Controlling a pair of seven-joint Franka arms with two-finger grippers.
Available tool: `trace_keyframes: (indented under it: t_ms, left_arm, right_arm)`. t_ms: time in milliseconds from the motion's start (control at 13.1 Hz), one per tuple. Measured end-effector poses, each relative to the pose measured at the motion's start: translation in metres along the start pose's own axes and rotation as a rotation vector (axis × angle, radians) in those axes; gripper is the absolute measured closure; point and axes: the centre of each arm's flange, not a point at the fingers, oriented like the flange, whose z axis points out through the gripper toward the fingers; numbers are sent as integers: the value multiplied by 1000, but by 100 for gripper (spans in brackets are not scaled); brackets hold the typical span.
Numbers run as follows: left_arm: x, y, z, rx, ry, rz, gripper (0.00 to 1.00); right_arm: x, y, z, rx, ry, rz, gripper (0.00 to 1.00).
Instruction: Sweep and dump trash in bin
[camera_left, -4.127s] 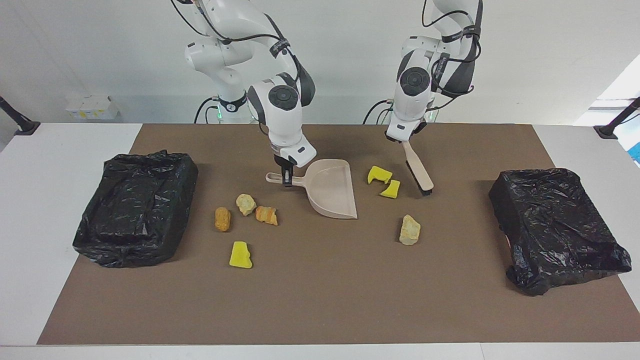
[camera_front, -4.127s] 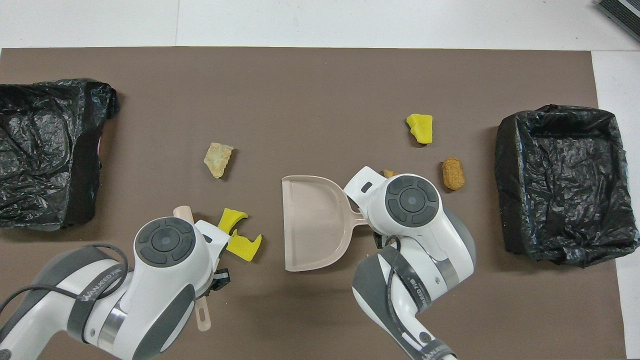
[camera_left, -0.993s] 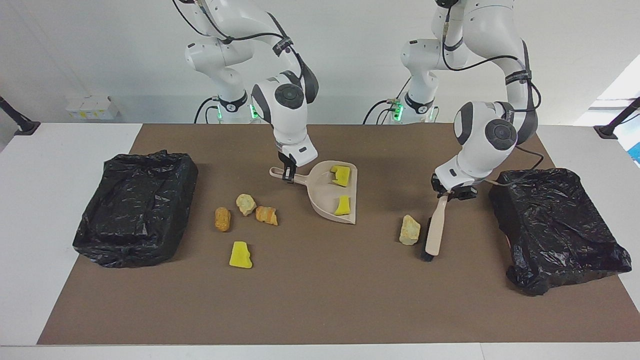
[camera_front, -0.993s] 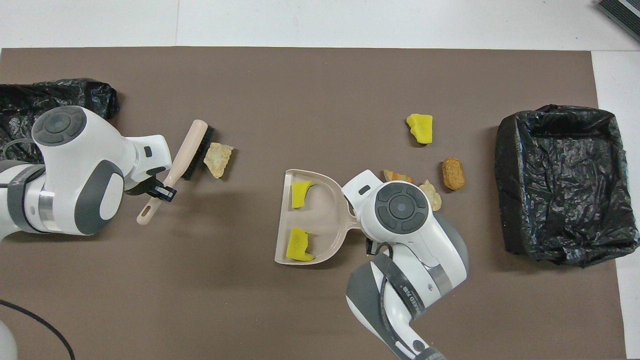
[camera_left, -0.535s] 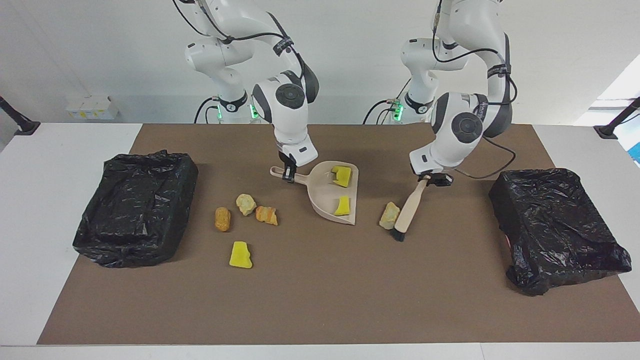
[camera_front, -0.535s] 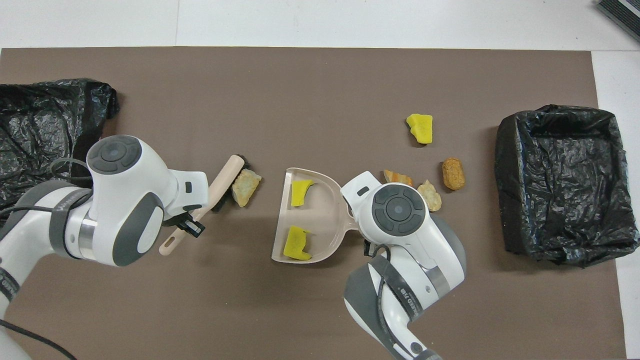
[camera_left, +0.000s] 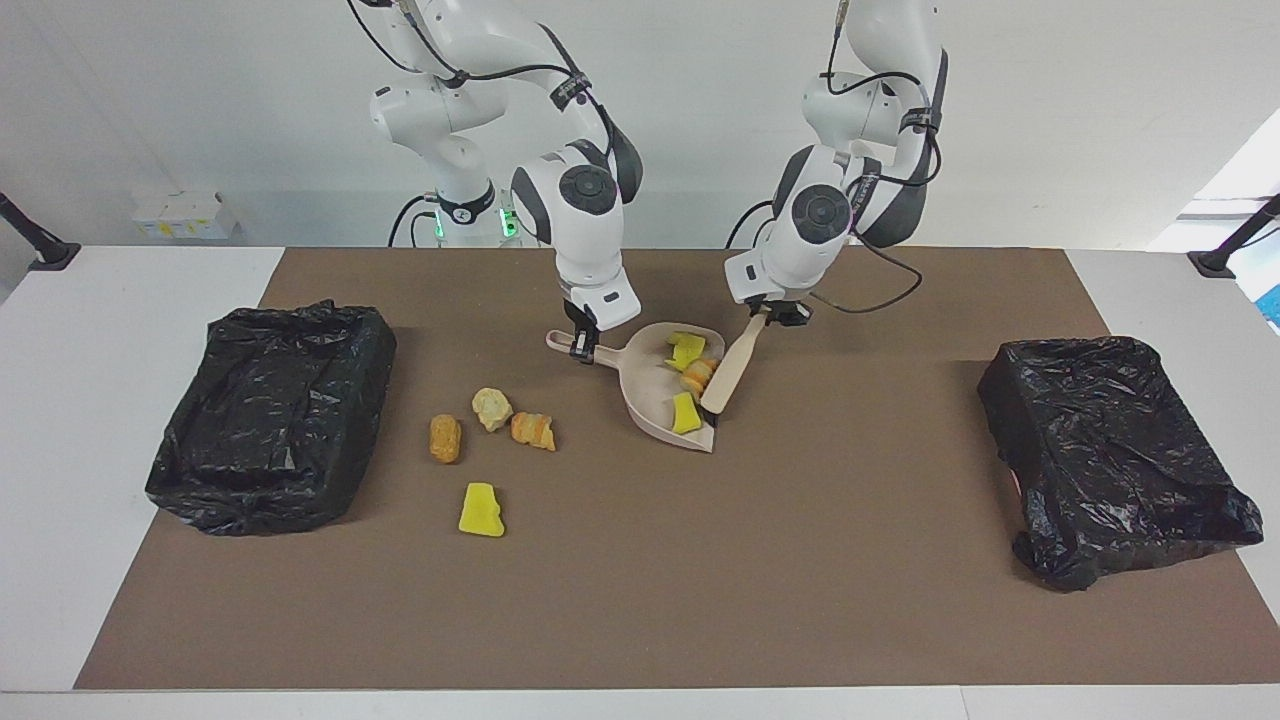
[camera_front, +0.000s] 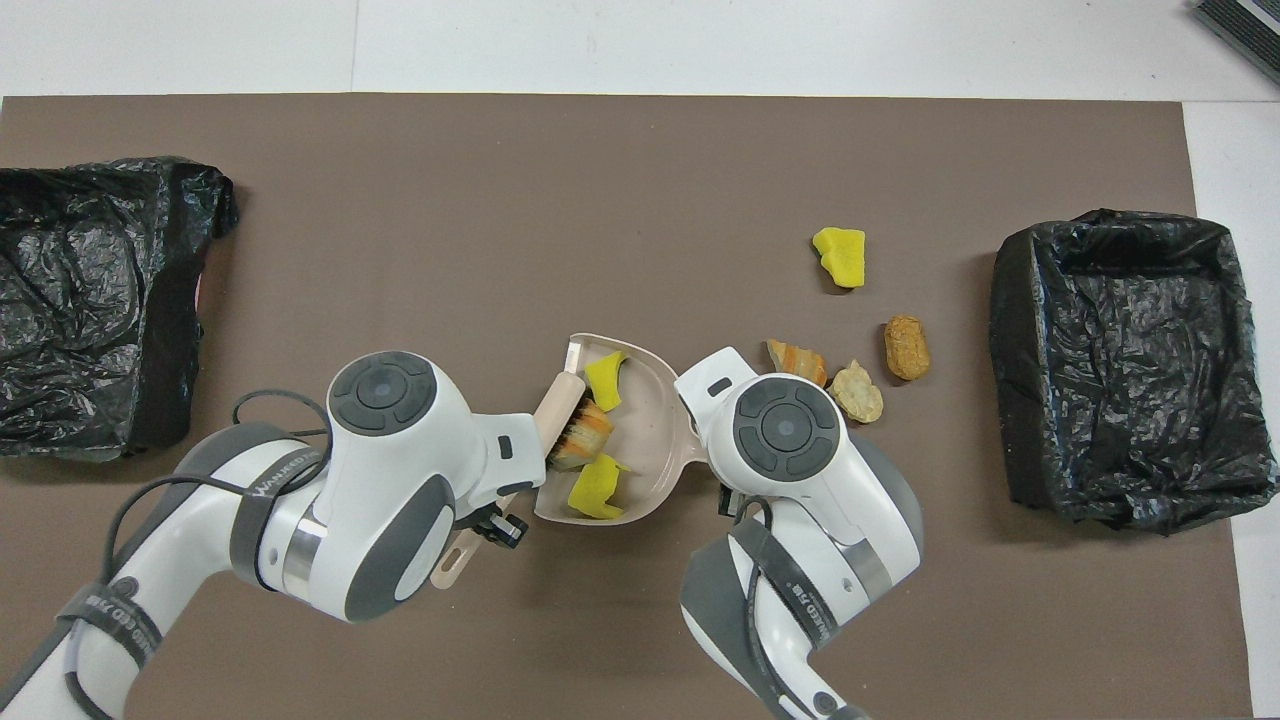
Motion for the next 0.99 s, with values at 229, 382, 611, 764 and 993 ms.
trace_keyframes:
  t_ms: [229, 382, 611, 764, 993]
  left_arm:
    - [2, 35, 0, 2, 10, -26, 73]
    - [4, 49, -5, 6, 21, -30, 73]
    - [6, 53, -20, 4, 33, -37, 73]
    - [3, 52, -41, 0, 43, -47, 73]
    - [-16, 44, -76, -8, 55, -67, 73]
  right_arm:
    - [0, 0, 0, 0, 0, 0, 69]
    - [0, 0, 1, 1, -1, 0, 69]
    - [0, 0, 1, 2, -1, 0, 69]
    - [0, 0, 1, 2, -1, 0, 69]
    - [0, 0, 1, 2, -1, 0, 69]
